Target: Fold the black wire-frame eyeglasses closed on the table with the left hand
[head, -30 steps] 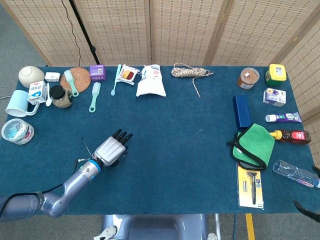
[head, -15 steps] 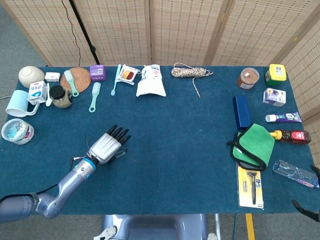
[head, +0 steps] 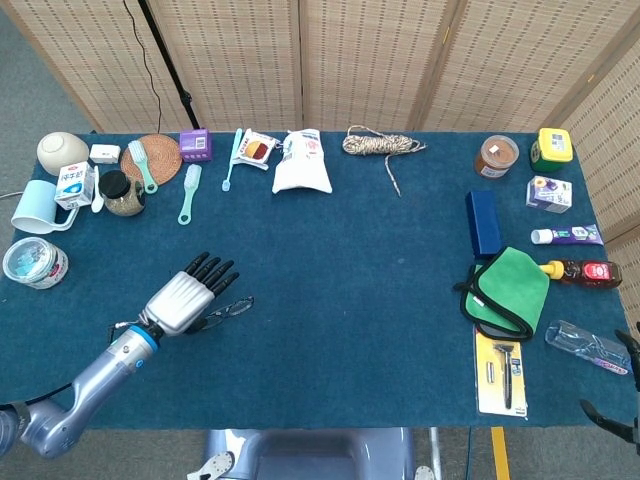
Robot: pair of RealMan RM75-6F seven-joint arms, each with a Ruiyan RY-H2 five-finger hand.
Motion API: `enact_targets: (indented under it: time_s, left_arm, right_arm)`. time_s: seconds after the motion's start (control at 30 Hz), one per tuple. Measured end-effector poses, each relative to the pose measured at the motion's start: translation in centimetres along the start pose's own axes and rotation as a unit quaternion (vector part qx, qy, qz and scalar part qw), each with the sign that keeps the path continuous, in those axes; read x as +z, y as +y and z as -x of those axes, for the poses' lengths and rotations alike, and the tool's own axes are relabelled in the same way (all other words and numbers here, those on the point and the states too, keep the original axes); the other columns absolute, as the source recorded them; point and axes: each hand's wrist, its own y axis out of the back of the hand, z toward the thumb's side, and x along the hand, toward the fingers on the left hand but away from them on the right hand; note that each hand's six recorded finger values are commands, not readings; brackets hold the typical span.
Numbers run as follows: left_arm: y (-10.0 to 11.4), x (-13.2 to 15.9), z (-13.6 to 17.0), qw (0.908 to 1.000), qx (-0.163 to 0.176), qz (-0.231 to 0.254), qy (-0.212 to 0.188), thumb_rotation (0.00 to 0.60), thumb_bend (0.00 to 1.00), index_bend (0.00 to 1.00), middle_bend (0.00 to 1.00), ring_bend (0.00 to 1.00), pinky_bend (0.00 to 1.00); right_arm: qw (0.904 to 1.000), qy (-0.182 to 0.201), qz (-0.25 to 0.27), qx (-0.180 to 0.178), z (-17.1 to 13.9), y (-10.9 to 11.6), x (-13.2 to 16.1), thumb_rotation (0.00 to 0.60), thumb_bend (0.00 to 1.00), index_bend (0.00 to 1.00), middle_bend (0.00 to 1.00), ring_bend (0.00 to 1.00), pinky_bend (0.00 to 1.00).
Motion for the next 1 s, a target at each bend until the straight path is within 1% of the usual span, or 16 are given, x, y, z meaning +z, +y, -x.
enact_targets:
  time_s: [0.2,0.37,0.5,0.67,0.8,1.0]
  left_arm:
    - [-1.7,-1.8,2.1,0.9994,-0.018,-0.028,0.007,0.503,0.27,0.00,0.00,0.00,0.00]
    - [-2.8,-3.0,2.5,0.9983,-0.027,-0.047,0.020,0.505,0.27,0.00,0.00,0.00,0.00]
    - [-3.8,-3.3,2.3,0.9978,-0.035,-0.050,0.024,0.503,0.27,0.00,0.00,0.00,0.00]
    - [-4.7,-2.8,1.2,0.9979,-0.035,-0.050,0.022,0.505,0.27,0.00,0.00,0.00,0.00]
    - [-4.9,-1.9,0.2,0.9981,-0.033,-0.050,0.014,0.503,0.27,0.00,0.00,0.00,0.00]
    - [-4.3,0.2,-1.4,0.9985,-0.020,-0.051,-0.003,0.505,0.27,0.00,0.00,0.00,0.00]
  right_arm:
    - [1.0000,0.003,0.003,0.002,0.0,-0.2,0.2,0.600,0.00,0.12,0.03,0.02,0.15]
    - [1.0000,0.005,0.003,0.002,0.0,-0.3,0.3,0.600,0.00,0.12,0.03,0.02,0.15]
    - [1.0000,0.003,0.003,0.002,-0.2,-0.3,0.2,0.600,0.00,0.12,0.03,0.02,0.15]
    - [1.0000,0.001,0.003,-0.001,-0.3,-0.1,0.2,0.600,0.00,0.12,0.03,0.02,0.15]
    - [1.0000,-0.002,0.001,-0.002,-0.4,0.1,0.0,0.600,0.00,0.12,0.03,0.02,0.15]
    - [1.0000,-0.006,0.001,-0.004,-0.4,0.2,-0.3,0.600,0.00,0.12,0.03,0.02,0.15]
